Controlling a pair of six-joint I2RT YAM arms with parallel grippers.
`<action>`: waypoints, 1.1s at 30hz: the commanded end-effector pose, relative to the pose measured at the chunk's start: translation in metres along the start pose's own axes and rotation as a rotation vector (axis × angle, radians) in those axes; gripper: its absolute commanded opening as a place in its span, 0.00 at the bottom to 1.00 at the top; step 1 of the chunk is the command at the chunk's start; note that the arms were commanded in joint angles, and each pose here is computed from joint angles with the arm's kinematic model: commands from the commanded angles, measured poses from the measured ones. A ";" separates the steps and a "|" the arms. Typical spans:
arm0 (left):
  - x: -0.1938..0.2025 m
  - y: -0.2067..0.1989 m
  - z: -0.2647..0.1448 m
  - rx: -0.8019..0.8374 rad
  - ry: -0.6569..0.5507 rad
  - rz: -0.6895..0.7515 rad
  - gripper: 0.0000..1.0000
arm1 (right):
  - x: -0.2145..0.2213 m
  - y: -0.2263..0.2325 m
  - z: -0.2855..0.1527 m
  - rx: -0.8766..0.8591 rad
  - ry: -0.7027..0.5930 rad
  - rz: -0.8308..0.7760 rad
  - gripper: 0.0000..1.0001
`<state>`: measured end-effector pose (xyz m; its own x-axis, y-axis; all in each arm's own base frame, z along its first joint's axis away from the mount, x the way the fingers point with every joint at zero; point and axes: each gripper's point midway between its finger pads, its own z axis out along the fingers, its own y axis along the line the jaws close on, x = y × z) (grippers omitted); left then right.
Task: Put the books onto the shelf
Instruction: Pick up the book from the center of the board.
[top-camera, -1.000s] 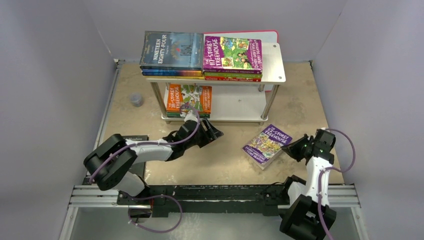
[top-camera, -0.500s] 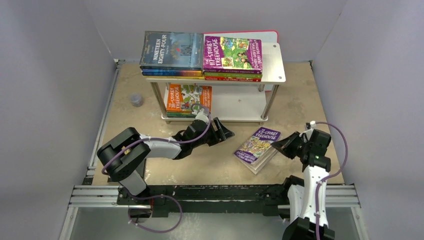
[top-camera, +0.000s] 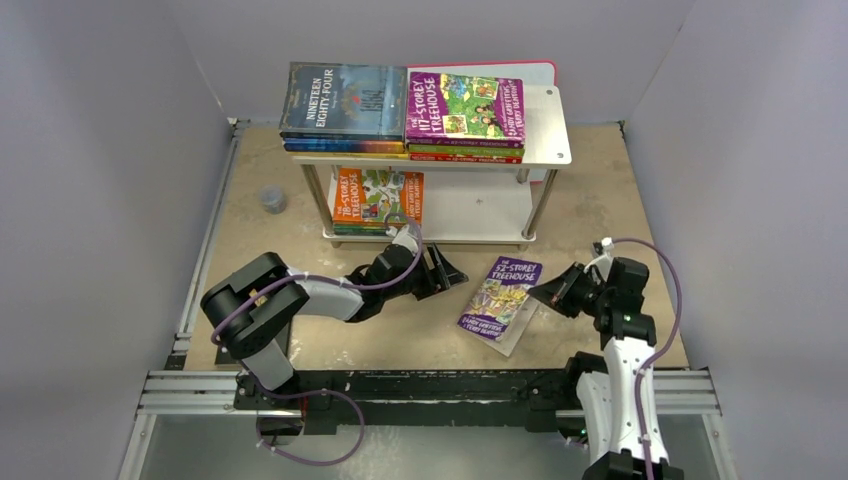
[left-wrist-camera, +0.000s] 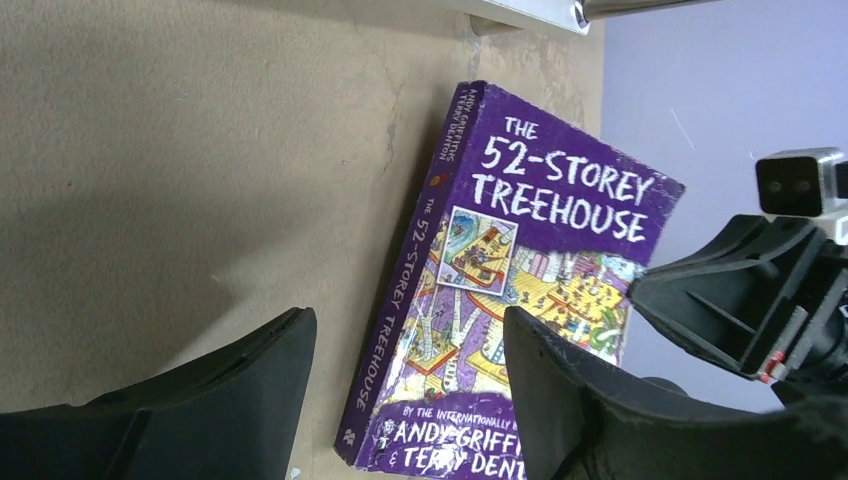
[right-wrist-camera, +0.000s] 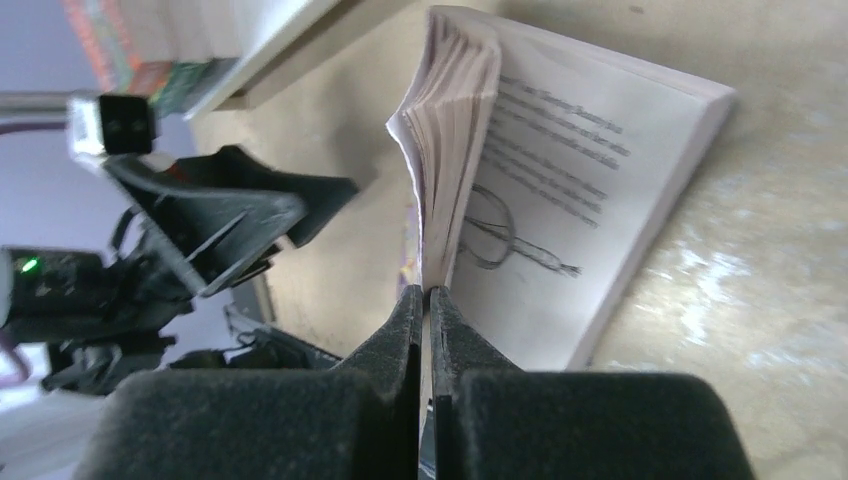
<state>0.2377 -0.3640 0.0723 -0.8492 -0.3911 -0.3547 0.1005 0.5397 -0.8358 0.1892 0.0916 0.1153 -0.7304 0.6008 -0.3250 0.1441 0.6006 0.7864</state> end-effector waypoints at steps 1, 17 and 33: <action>-0.001 -0.011 -0.001 0.049 -0.009 -0.019 0.67 | -0.013 -0.027 -0.004 0.190 -0.049 -0.007 0.00; -0.007 -0.013 -0.003 0.027 -0.025 0.025 0.65 | -0.012 -0.079 0.022 0.463 -0.023 0.055 0.72; -0.018 0.001 -0.019 -0.028 -0.107 0.053 0.65 | -0.015 -0.079 0.039 0.458 -0.075 0.041 0.00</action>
<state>0.2382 -0.3467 0.0706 -0.8237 -0.4134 -0.3883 0.0836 0.5886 -0.8041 0.2006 0.0650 0.0299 -0.7120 0.6515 -0.2619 0.4813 0.7244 0.4936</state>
